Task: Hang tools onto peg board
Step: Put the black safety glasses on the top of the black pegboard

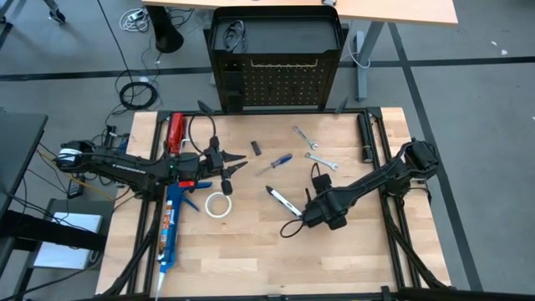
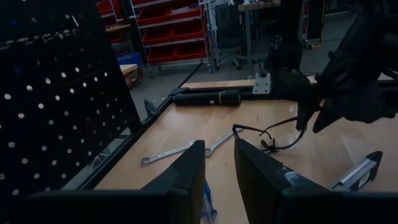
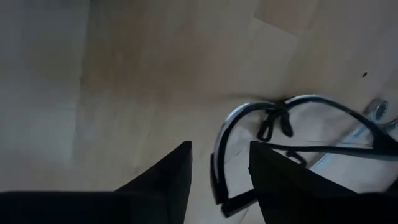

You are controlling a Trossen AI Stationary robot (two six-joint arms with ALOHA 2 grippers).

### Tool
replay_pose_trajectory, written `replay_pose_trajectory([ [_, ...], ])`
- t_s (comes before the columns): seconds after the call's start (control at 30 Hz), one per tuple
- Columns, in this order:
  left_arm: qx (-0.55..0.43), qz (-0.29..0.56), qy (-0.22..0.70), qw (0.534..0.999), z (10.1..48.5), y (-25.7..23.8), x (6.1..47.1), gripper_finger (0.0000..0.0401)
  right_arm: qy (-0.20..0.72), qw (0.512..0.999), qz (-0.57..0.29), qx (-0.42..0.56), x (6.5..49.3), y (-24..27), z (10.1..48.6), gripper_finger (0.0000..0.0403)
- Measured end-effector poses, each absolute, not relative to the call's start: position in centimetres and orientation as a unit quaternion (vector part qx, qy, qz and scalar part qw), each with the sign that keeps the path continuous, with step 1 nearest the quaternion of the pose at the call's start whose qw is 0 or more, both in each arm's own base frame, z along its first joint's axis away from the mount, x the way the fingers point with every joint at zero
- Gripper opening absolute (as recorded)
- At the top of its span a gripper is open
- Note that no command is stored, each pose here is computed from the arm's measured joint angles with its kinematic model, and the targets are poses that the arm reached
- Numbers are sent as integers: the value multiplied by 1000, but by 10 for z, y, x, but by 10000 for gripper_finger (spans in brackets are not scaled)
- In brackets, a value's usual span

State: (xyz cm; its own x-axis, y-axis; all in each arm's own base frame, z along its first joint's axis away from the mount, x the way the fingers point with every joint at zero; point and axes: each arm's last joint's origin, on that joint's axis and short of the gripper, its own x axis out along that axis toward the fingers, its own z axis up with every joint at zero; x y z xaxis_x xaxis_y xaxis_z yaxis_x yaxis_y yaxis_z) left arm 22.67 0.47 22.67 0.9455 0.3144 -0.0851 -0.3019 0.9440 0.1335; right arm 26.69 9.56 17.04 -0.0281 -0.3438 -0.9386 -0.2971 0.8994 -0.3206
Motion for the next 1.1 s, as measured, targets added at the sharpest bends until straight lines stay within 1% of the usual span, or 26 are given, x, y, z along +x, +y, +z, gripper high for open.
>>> replay_pose_trajectory([
  [0.33, 58, 155, 59, 984, 225, 5, 227, 92, 735, 650, -1, -193, 268, 84, 168, 165],
  [0.47, 60, 154, 66, 984, 224, 5, 226, 92, 751, 635, 1, -179, 263, 77, 161, 164],
  [0.6, 60, 154, 67, 984, 224, 5, 226, 92, 753, 634, -1, -178, 262, 76, 159, 156],
  [0.73, 60, 154, 67, 984, 224, 5, 226, 92, 753, 632, 6, -184, 262, 75, 159, 125],
  [1.0, 60, 154, 67, 984, 224, 5, 226, 92, 778, 601, -3, -183, 246, 66, 141, 27],
  [1.03, 60, 155, 67, 984, 224, 5, 226, 92, 779, 600, -6, -180, 245, 66, 141, 18],
  [1.1, 60, 154, 67, 984, 224, 5, 226, 92, 780, 600, -9, -178, 245, 65, 140, 11],
])
